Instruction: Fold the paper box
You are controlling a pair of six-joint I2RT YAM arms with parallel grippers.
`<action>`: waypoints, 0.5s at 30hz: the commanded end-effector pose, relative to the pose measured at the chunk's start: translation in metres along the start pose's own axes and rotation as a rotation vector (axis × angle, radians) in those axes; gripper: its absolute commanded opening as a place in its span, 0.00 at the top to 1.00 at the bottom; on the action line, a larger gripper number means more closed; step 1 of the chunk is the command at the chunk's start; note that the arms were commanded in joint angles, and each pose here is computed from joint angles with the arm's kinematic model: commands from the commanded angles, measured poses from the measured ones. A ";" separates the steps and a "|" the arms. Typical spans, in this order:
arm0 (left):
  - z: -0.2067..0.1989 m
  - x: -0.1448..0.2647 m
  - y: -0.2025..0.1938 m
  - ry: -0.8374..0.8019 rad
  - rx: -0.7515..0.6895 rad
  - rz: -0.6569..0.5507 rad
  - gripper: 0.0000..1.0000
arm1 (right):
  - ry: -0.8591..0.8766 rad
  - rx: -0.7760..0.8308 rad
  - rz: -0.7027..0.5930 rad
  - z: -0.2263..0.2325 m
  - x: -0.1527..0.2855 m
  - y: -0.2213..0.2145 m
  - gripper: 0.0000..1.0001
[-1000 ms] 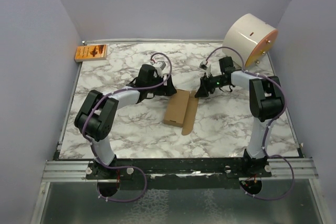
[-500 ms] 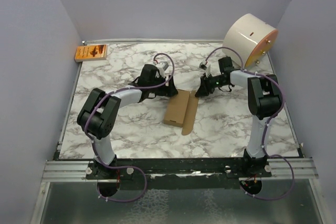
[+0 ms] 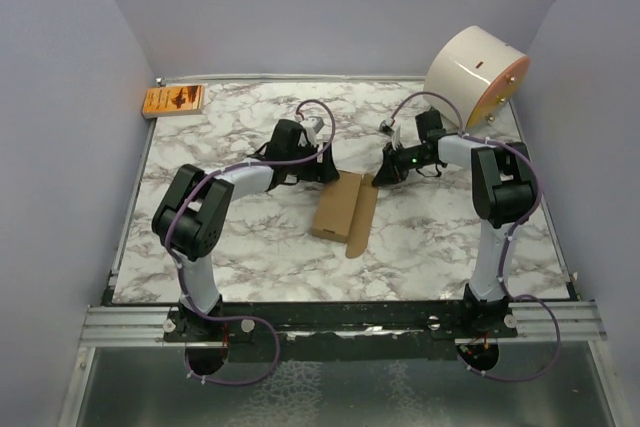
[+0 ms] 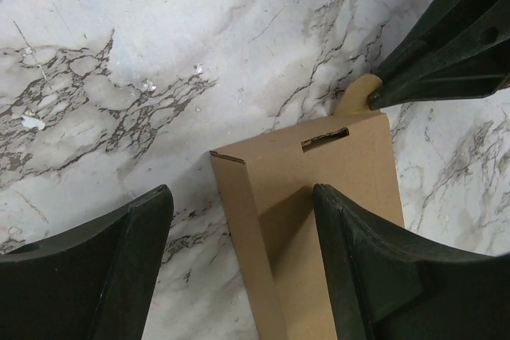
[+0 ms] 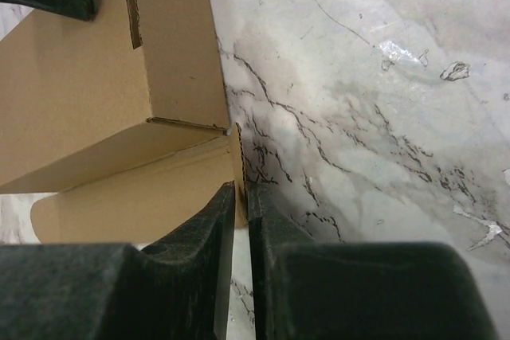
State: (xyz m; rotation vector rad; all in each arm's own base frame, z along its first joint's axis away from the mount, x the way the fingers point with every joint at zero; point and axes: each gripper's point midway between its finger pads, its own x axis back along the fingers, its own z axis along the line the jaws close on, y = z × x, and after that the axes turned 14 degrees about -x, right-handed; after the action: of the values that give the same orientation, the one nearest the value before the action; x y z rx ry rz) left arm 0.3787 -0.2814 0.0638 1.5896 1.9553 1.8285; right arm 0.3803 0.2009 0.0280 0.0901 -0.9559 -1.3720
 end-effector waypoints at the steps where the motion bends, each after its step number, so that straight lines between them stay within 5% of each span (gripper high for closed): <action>1: -0.002 -0.005 0.001 -0.014 -0.030 0.019 0.27 | 0.032 0.048 -0.022 0.014 0.005 0.004 0.89; 15: -0.006 -0.011 0.011 -0.053 -0.057 -0.006 0.28 | -0.018 0.154 -0.058 0.041 0.018 -0.001 0.97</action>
State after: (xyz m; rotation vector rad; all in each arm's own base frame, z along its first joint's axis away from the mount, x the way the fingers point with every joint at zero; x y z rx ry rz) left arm 0.3899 -0.2868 0.0664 1.5835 1.9241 1.8406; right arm 0.3533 0.1986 0.0489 0.1558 -1.0118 -1.3585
